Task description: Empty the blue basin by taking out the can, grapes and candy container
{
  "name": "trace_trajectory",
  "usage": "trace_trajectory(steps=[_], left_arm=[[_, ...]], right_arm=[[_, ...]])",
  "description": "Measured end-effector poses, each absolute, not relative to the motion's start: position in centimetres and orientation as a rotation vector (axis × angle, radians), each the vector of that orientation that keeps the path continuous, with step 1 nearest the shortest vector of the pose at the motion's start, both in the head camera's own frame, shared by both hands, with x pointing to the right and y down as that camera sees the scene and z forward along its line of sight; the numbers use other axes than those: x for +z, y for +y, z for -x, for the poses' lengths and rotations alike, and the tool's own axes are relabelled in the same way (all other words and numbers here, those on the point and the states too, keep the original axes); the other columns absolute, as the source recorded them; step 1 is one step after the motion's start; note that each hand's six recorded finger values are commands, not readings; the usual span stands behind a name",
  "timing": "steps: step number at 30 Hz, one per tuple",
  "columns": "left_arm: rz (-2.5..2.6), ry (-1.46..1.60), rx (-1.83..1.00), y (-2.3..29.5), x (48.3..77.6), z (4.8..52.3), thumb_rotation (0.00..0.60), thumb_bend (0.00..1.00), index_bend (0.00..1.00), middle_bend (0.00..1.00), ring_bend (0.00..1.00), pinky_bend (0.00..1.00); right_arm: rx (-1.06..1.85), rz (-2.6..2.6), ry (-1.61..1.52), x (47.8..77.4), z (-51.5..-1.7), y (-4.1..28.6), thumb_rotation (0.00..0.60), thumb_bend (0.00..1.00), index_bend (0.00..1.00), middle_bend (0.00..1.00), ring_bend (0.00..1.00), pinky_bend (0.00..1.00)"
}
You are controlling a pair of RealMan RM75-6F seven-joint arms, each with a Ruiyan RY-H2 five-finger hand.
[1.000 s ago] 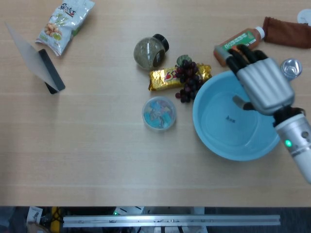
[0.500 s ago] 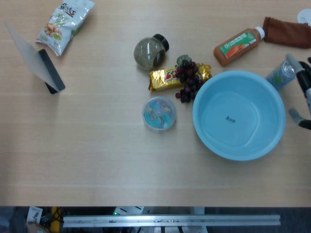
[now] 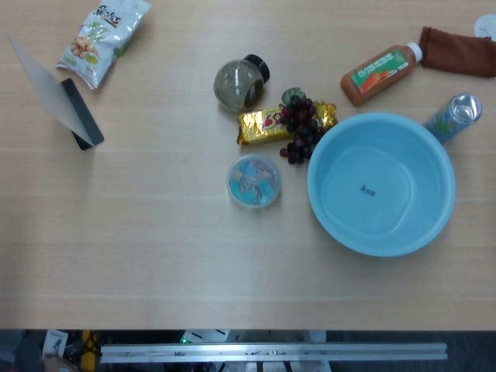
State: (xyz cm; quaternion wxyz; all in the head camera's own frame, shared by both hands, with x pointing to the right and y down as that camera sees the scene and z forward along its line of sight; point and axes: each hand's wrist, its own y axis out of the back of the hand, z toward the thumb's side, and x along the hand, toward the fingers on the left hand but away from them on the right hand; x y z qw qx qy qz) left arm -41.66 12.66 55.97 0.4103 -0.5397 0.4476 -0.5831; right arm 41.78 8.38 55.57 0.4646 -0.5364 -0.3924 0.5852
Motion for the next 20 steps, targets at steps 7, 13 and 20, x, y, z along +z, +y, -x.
trace_trajectory(steps=[7, 13, 20], left_arm=[[1.352, 1.124, -1.467, 12.7, 55.8, 41.7, 0.600, 0.27, 0.29, 0.23, 0.19, 0.17], [1.337, 1.140, -1.443, 12.1, 55.5, 41.6, 0.600, 0.27, 0.29, 0.23, 0.19, 0.17], [1.347, 1.123, -1.435, 11.3, 56.0, 41.2, 0.600, 0.27, 0.29, 0.23, 0.19, 0.17]], right_arm=[[1.435, 1.317, -0.975, 55.6, -42.3, 8.5, 0.600, 0.20, 0.03, 0.23, 0.13, 0.28], [1.417, 1.308, -0.993, 55.2, -42.2, 8.1, 0.600, 0.20, 0.03, 0.23, 0.13, 0.28], [1.418, 1.301, -1.002, 55.1, -42.4, 7.6, 0.600, 0.19, 0.03, 0.23, 0.13, 0.28]])
